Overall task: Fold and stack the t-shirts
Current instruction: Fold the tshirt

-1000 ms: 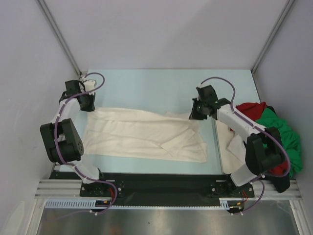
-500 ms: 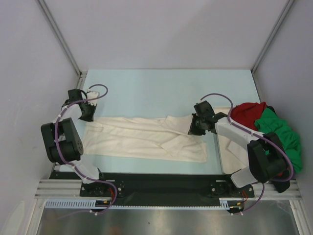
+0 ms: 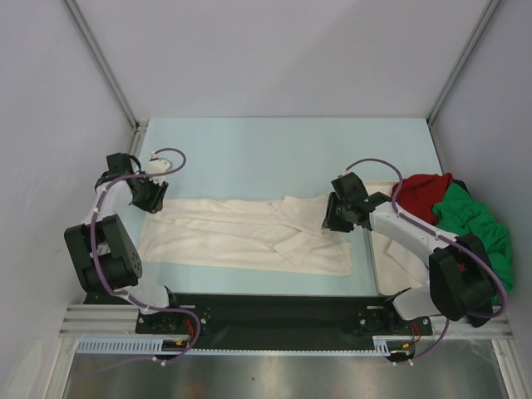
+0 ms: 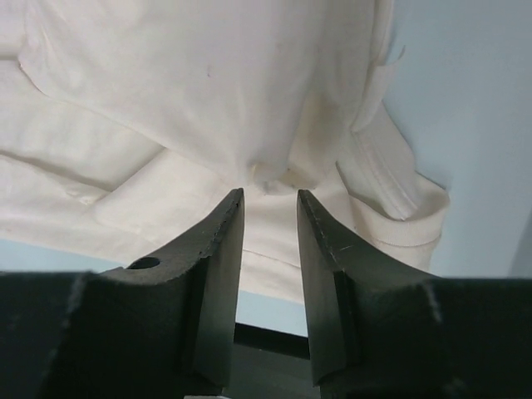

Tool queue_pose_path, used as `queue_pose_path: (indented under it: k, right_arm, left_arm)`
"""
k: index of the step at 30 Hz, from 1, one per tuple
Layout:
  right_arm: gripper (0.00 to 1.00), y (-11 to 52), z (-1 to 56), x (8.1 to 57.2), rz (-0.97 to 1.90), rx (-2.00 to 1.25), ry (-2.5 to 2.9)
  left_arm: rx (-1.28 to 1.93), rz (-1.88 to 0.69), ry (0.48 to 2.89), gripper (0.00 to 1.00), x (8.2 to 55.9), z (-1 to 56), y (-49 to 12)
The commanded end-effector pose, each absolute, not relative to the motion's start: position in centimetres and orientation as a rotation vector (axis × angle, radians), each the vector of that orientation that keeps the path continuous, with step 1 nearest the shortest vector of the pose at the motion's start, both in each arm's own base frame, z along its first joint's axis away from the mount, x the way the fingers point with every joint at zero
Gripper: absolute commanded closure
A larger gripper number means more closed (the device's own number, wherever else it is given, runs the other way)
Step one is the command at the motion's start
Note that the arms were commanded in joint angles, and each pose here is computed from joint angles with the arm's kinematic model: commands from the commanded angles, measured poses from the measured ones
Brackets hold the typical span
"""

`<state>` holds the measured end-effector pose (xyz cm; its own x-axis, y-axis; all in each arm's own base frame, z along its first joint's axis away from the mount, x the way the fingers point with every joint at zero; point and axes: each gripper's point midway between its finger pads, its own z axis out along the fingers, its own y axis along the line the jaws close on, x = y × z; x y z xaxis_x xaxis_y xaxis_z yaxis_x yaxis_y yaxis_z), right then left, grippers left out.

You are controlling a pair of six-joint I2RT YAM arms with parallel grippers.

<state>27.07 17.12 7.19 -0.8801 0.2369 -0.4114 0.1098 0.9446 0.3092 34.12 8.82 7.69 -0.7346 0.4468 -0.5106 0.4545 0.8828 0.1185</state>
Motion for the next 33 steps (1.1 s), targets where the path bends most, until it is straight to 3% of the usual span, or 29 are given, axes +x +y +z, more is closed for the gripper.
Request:
queue_pose_path:
  k: [1, 8, 14, 17, 22, 26, 30, 33]
  right_arm:
    - [0.64, 17.6, 8.5, 28.7, 0.388, 0.213, 2.585]
    - [0.62, 19.0, 7.6, 30.3, 0.423, 0.188, 2.588]
    - [0.65, 20.0, 6.3, 30.3, 0.471, 0.178, 2.611]
    - [0.72, 19.7, 5.4, 30.2, 0.449, 0.181, 2.62]
    - [0.98, 19.3, 4.9, 29.8, 0.434, 0.197, 2.63]
    - [1.0, 18.9, 4.9, 29.4, 0.422, 0.186, 2.629]
    - [1.0, 19.0, 4.7, 29.3, 0.429, 0.17, 2.63]
    - [1.0, 19.0, 4.8, 29.4, 0.426, 0.152, 2.627]
  left_arm:
    - [0.794, -0.048, 2.413, 0.54, 34.3, 9.8, 7.4]
    - [1.005, 0.121, 2.432, 0.52, 34.5, 7.3, 7.4]
    - [0.98, 0.108, 2.495, 0.53, 36.2, 5.3, 7.8]
    - [0.984, 0.118, 2.505, 0.57, 35.2, 4.0, 7.8]
    - [0.998, 0.091, 2.519, 0.69, 33.7, 3.8, 7.4]
    - [1.01, 0.054, 2.5, 0.75, 32.8, 5.3, 6.7]
    - [1.026, -0.011, 2.443, 0.7, 32.7, 7.7, 5.6]
    - [0.917, 0.069, 2.392, 0.54, 35.7, 10.1, 6.3]
